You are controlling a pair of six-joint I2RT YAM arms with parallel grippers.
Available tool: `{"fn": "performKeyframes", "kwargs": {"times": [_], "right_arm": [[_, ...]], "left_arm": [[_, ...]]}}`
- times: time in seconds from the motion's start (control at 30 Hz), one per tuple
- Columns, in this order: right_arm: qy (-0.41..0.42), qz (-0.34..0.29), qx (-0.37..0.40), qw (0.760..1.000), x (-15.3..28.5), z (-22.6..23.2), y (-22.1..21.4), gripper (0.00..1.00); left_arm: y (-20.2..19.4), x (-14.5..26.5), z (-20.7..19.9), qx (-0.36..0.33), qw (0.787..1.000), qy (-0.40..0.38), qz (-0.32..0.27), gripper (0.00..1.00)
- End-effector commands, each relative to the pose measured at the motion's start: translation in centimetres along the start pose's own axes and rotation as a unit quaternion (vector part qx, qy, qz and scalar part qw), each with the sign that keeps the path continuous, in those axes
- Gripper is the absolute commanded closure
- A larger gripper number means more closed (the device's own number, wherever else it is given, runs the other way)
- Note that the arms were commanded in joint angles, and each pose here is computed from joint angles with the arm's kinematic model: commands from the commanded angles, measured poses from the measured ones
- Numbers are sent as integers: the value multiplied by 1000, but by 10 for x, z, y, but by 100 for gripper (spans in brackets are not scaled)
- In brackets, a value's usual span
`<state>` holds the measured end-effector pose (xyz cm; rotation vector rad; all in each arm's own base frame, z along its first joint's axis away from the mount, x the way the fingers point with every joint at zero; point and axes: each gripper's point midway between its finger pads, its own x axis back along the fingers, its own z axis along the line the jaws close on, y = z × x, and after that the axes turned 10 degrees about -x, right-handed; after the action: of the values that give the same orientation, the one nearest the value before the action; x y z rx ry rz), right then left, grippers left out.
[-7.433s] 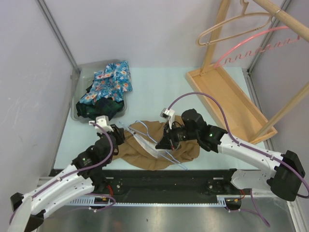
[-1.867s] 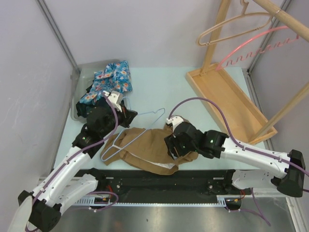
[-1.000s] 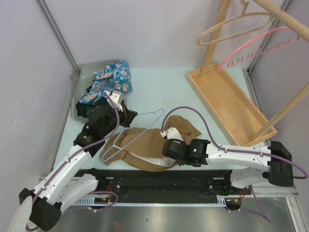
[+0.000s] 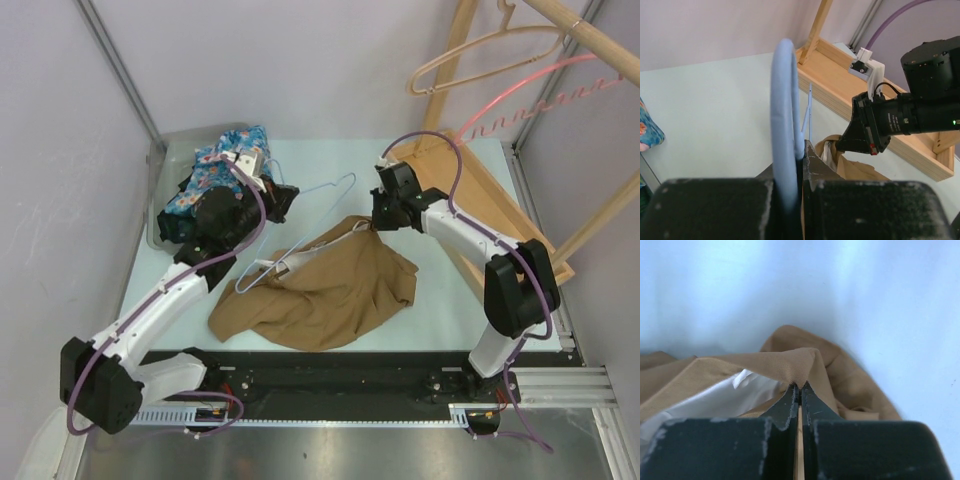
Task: Place the skirt on the hanger
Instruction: Place skirt on hanger
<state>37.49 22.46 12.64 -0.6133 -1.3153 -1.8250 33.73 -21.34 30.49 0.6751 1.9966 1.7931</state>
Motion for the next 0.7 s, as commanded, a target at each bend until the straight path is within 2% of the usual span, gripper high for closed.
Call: {"fn": "performKeyframes", "kwargs": {"times": [0.0, 0.07, 0.2, 0.37, 0.53, 0.57, 0.67], "right_arm": [[21, 15, 25, 999, 0, 5, 5, 100], [4, 43, 37, 998, 3, -3, -12, 100], [2, 83, 41, 996, 3, -5, -40, 100], [6, 96, 13, 995, 16, -2, -47, 100], [-45, 101, 28, 993, 17, -19, -62, 100], [-60, 97, 28, 993, 20, -23, -63, 99], [-95, 76, 30, 992, 26, -30, -61, 87]], "left_arm": [[30, -12, -3, -3, 999, 2, -45, 100], [16, -14, -5, -8, 999, -1, -34, 100], [-3, -5, -25, -15, 998, -63, -22, 100], [-18, 12, -36, -26, 995, -92, 6, 100], [-24, 25, -35, -17, 997, -79, 2, 100], [-26, 26, -34, -16, 997, -73, 3, 100], [-26, 27, -31, -21, 998, -58, 0, 100]]}}
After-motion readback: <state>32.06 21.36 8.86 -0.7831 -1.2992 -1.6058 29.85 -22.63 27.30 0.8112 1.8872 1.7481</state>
